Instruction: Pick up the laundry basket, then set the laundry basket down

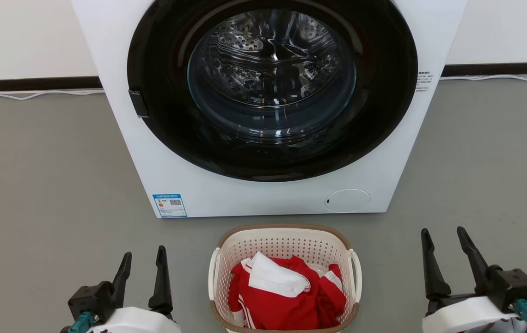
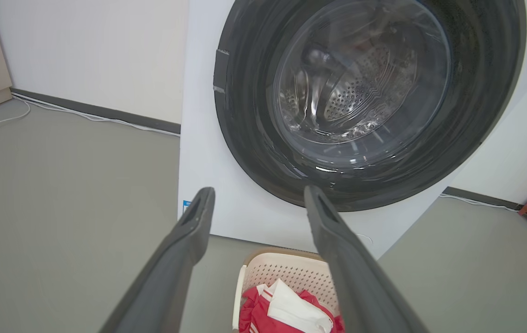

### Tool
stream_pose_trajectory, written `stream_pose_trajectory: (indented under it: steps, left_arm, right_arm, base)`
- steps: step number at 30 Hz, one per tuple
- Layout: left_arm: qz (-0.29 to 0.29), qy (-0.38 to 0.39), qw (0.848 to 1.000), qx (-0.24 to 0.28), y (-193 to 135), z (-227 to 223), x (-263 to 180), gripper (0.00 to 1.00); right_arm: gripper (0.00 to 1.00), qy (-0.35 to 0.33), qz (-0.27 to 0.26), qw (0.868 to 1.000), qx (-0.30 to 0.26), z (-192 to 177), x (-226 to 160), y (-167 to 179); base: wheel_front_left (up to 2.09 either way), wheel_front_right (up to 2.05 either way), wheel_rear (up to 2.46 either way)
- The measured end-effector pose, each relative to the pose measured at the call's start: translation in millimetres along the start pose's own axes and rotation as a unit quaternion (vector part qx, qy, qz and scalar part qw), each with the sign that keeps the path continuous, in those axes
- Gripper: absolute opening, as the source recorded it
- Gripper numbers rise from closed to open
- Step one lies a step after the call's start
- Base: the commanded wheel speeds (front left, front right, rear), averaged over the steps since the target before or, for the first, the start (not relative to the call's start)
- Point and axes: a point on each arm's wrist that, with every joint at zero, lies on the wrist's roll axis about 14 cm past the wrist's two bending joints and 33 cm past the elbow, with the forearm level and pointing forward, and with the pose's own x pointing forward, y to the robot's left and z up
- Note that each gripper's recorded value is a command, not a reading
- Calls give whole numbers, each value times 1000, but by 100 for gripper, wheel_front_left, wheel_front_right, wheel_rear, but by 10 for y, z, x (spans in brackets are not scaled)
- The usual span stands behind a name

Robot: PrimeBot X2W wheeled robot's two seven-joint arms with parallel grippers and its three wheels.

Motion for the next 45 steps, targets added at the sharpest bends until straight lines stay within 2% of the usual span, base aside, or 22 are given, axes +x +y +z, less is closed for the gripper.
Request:
stream_pose_trajectory:
  steps: [11,24,35,45]
  left_arm:
    - [-12,-10,999,48,-58,17,-1,100]
    - [-9,0,999,52,-35,-49,-22,100]
    - [-8,23,998,53,-26,-197,72,100]
    - [-18,58,997,56,-88,-453,400,100]
  right_arm:
    - [100,-4,9,999,-50,-1,-11,13]
    - [100,3,3,999,-48,-45,-14,-28]
    - [100,30,-4,999,-37,-220,60,-69]
    - [100,66,0,998,-23,-490,394,-39]
  base:
    - [0,0,0]
    - [0,0,0]
    - [0,0,0]
    - [0,0,0]
